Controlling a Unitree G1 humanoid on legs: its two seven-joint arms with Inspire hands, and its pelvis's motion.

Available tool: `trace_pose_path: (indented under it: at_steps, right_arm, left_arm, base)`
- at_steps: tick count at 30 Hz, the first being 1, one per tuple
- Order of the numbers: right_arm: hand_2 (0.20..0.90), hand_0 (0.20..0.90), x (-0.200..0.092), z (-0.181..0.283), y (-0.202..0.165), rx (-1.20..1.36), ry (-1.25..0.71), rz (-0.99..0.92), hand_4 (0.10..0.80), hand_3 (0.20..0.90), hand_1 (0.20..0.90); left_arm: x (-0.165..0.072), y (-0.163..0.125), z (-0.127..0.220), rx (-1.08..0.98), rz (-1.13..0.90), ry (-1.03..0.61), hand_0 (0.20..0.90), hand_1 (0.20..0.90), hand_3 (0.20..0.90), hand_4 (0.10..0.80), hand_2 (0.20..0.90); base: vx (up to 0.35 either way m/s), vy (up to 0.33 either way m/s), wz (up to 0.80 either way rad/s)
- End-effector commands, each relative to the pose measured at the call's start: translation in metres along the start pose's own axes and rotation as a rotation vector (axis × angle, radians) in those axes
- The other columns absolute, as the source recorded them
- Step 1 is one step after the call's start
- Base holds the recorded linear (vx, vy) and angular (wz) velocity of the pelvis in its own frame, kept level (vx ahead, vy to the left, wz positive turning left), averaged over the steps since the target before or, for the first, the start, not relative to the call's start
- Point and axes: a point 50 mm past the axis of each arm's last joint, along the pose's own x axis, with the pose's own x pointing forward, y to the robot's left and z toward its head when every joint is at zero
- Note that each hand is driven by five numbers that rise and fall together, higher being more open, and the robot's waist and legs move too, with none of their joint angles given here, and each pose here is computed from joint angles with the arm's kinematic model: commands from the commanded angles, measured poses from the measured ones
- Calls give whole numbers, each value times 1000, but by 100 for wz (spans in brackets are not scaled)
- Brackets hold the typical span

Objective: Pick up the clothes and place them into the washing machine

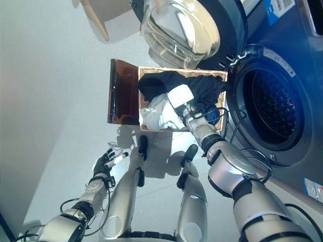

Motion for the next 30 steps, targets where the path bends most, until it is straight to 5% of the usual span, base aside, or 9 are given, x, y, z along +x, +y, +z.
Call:
trace_pose_path:
  at_steps: [1, 24, 25, 26, 27, 28, 30]
  right_arm:
    - [900, 900, 12, -9, -34, 1, 24, -98, 800, 900, 900]
    - [900, 900, 25, 59, -81, 539, -125, -222, 800, 900, 900]
    - [809, 809, 25, 60, -82, 562, -128, -221, 735, 809, 809]
    - [609, 609, 25, 58, -83, 571, -125, -223, 592, 609, 609]
    - [324, 324, 26, 55, -86, 582, -120, -240, 388, 324, 324]
    - [200, 200, 26, 55, -86, 582, -120, -240, 300, 200, 200]
    - [200, 200, 26, 53, -89, 579, -117, -253, 300, 200, 200]
  left_arm:
    - [0, 1, 10, -8, 15, -72, 900, 900, 900, 800, 900]
    - [-1, 6, 8, -24, 53, -64, 900, 900, 900, 800, 900]
    - [-1, 6, 8, -23, 53, -67, 900, 900, 900, 800, 900]
    - [-1, 7, 8, -24, 53, -68, 900, 900, 900, 800, 900]
    - [-1, 6, 8, -23, 48, -69, 900, 900, 900, 800, 900]
    - [-1, 6, 8, -23, 48, -69, 900, 900, 900, 800, 900]
    - [-2, 7, 6, -22, 51, -62, 900, 900, 900, 800, 900]
  base:
    - [60, -21, 6]
    - [-8, 1, 0]
    - [0, 0, 0]
    - [0, 0, 0]
    - [0, 0, 0]
    - [0, 0, 0]
    - [0, 0, 0]
